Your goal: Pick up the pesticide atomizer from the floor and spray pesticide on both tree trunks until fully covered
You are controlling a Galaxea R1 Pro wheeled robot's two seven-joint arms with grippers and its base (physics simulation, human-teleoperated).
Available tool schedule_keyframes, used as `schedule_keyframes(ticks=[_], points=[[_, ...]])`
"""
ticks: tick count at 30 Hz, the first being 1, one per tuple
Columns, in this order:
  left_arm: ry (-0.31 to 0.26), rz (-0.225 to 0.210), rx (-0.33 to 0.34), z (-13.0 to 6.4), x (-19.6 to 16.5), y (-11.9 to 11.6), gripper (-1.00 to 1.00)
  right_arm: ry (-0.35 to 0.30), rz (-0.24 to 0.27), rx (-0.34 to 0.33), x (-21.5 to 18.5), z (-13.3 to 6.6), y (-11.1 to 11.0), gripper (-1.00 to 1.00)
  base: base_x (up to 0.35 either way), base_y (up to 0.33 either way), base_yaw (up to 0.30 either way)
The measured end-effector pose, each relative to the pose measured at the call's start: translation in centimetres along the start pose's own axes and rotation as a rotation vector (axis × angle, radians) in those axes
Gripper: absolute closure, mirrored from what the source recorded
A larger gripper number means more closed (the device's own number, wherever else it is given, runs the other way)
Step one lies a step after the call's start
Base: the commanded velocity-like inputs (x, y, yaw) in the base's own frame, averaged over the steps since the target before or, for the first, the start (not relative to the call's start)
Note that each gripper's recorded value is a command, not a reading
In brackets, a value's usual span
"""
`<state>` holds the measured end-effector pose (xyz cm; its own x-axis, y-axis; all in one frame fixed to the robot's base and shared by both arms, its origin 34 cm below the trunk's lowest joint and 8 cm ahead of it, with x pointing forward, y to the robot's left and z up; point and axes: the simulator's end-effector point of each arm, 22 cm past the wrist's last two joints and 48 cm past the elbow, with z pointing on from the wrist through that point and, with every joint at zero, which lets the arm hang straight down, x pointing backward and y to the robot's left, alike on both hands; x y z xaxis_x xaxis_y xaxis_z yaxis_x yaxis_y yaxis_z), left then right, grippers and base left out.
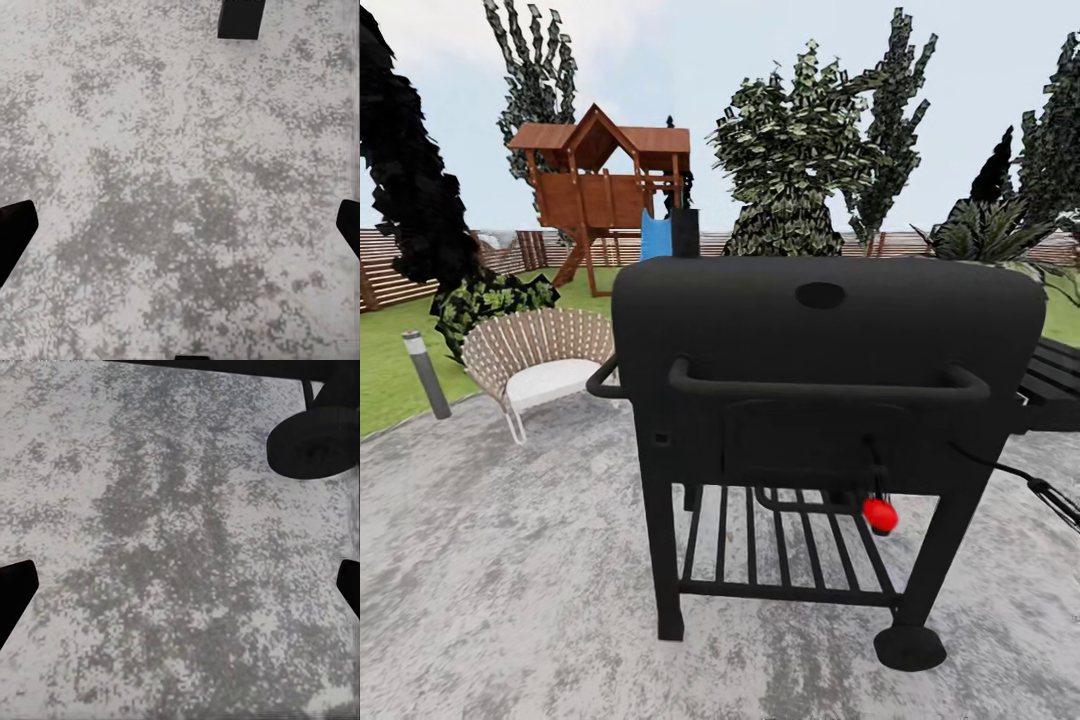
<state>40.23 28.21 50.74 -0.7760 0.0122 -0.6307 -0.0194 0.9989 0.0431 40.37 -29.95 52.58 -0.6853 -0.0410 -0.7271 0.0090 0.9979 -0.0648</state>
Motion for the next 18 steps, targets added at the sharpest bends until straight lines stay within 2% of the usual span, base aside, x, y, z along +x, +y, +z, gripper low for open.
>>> schedule_keyframes(ticks=[18], points=[[0.0,0.0,0.003,0.0,0.0,-0.16,-1.0,-0.005,0.001,0.004,-0.22,0.05,-0.24,-1.0,0.0,0.0,-0.299]])
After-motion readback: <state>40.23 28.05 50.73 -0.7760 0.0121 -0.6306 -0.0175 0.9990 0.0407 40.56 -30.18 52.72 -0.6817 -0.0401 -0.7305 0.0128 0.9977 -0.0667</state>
